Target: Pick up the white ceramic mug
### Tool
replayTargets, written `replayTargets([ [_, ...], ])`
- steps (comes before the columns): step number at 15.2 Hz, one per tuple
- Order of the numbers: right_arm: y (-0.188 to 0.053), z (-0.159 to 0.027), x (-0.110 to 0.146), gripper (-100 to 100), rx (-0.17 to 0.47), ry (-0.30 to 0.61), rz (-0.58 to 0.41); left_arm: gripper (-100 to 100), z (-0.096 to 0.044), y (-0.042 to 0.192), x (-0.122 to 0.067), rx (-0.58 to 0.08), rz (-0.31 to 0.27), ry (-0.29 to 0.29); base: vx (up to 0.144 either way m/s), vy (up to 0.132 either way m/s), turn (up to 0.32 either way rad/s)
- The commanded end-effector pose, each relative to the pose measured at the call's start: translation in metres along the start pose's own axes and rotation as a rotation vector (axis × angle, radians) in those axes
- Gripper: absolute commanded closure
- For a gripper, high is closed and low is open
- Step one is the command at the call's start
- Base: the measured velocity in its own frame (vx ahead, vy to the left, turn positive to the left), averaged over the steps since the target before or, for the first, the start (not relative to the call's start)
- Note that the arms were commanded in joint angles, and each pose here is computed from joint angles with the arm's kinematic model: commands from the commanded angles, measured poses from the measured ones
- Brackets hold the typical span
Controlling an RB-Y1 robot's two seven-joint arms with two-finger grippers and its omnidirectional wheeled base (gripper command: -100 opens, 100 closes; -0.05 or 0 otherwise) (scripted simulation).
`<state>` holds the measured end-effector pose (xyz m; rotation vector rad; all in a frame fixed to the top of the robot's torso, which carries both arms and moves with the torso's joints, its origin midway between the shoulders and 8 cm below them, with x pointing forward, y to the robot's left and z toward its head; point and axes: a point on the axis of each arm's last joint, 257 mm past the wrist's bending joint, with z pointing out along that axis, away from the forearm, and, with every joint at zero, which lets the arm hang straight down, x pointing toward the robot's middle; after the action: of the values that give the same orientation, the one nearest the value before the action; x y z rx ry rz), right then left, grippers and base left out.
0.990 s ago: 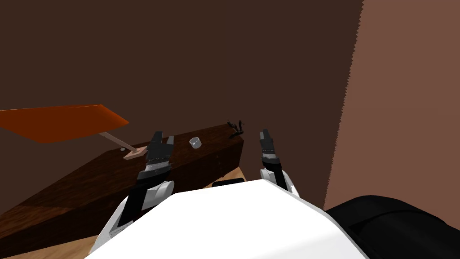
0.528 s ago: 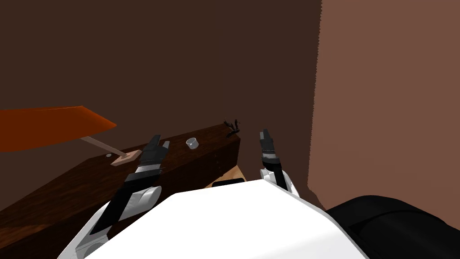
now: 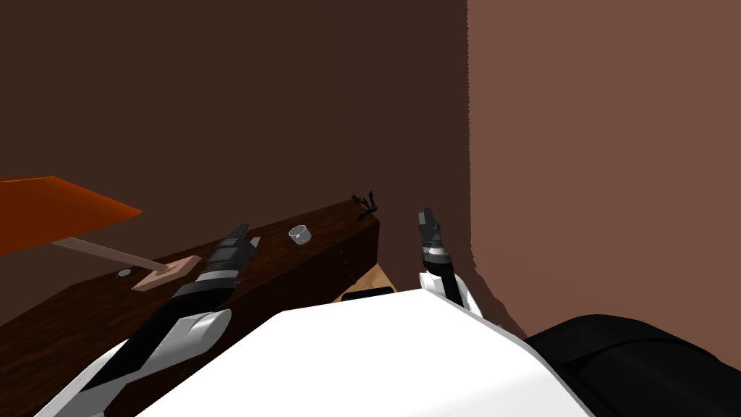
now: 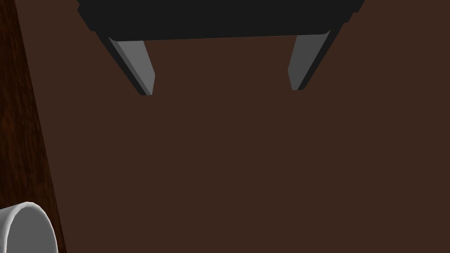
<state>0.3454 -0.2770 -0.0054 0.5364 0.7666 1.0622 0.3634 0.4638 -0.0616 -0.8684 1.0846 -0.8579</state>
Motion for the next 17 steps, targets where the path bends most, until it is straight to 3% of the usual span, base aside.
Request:
replayTargets([
  [1, 0.0, 0.0, 0.0, 0, 0.0, 0.0, 0.0, -100, 0.0, 0.01, -0.008, -0.04, 0.001, 0.003, -0.02, 0.005, -0.086],
  [2, 0.0, 0.0, 0.0, 0, 0.0, 0.0, 0.0, -100, -0.002, 0.027, -0.028, -0.101, 0.015, -0.006, -0.016, -0.002, -0.236],
  [4, 0.0, 0.0, 0.0, 0, 0.0, 0.0, 0.0, -100, -0.002, 0.03, -0.027, -0.116, 0.007, -0.002, -0.014, 0.005, -0.139],
  [5, 0.0, 0.0, 0.0, 0, 0.0, 0.0, 0.0, -100, -0.004, 0.043, -0.048, -0.17, 0.018, -0.011, -0.011, -0.001, -0.209],
  [7, 0.0, 0.0, 0.0, 0, 0.0, 0.0, 0.0, -100, -0.005, 0.049, -0.047, -0.193, 0.009, -0.01, -0.009, 0.005, -0.167],
  [8, 0.0, 0.0, 0.0, 0, 0.0, 0.0, 0.0, -100, -0.006, 0.058, -0.068, -0.239, 0.021, -0.02, -0.007, 0.0, -0.258],
  [10, 0.0, 0.0, 0.0, 0, 0.0, 0.0, 0.0, -100, -0.008, 0.066, -0.068, -0.27, 0.008, -0.02, -0.007, 0.008, -0.155],
  [11, 0.0, 0.0, 0.0, 0, 0.0, 0.0, 0.0, -100, -0.011, 0.075, -0.088, -0.317, 0.017, -0.031, -0.004, 0.001, -0.214],
  [13, 0.0, 0.0, 0.0, 0, 0.0, 0.0, 0.0, -100, -0.013, 0.081, -0.088, -0.346, 0.003, -0.031, -0.005, 0.007, -0.17],
  [14, 0.0, 0.0, 0.0, 0, 0.0, 0.0, 0.0, -100, -0.015, 0.088, -0.108, -0.389, 0.009, -0.044, -0.004, 0.0, -0.268],
  [16, 0.0, 0.0, 0.0, 0, 0.0, 0.0, 0.0, -100, -0.019, 0.096, -0.107, -0.421, -0.006, -0.043, -0.003, 0.007, -0.204],
  [17, 0.0, 0.0, 0.0, 0, 0.0, 0.0, 0.0, -100, -0.023, 0.103, -0.126, -0.472, -0.001, -0.057, -0.002, 0.002, -0.196],
])
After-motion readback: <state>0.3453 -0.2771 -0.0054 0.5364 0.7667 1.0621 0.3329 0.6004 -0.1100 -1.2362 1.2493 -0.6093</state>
